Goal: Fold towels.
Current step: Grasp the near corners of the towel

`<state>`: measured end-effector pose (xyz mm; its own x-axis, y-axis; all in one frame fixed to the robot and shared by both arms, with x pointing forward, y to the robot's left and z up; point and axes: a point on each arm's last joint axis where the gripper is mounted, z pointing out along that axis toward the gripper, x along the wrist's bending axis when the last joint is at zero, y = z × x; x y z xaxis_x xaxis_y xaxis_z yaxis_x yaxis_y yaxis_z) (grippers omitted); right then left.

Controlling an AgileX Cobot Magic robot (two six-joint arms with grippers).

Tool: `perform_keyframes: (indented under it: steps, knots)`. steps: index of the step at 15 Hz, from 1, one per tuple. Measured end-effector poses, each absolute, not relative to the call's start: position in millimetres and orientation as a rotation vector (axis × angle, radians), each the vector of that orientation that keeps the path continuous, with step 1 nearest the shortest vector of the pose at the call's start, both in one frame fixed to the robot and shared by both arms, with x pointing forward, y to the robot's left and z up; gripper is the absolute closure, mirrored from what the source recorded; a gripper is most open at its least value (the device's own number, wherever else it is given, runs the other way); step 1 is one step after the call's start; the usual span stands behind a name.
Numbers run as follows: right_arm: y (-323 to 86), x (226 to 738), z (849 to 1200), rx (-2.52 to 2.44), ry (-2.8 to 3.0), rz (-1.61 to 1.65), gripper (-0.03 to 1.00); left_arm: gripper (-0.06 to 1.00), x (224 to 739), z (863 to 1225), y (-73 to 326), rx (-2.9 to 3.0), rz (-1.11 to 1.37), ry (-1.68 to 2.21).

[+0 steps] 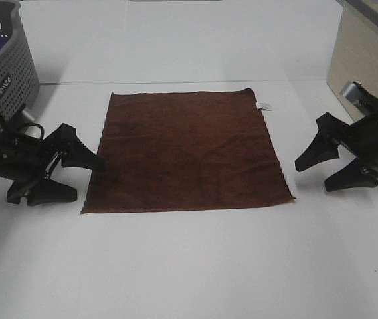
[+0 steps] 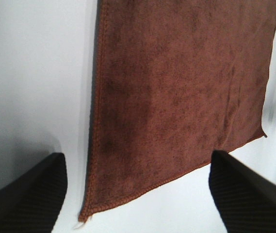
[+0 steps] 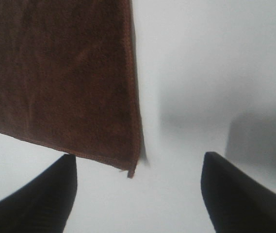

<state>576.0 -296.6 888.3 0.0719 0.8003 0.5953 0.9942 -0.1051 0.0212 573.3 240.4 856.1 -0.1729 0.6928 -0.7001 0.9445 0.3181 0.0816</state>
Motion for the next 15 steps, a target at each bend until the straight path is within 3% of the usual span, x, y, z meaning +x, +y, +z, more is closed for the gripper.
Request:
perform_keyframes:
  steps: [8,11,13,15]
  knots:
    - [-285.5,585.0,861.0,-1.927,-1.606,-0.747,0.28,0.2,568.2,855.7,192.7,1.547,-0.474,1.892]
    - [-255.8,594.3,859.4,-1.841,-1.687,-0.731,0.28,0.21,568.3,855.8,187.8,1.53,-0.466,1.902]
    - [-238.5,596.3,858.9,-1.797,-1.743,-0.715,0.33,0.31,570.0,854.2,189.2,1.51,-0.443,1.926]
    - [-229.7,595.5,856.8,-1.794,-1.773,-0.685,0.42,0.5,571.5,852.5,191.2,1.502,-0.41,1.948]
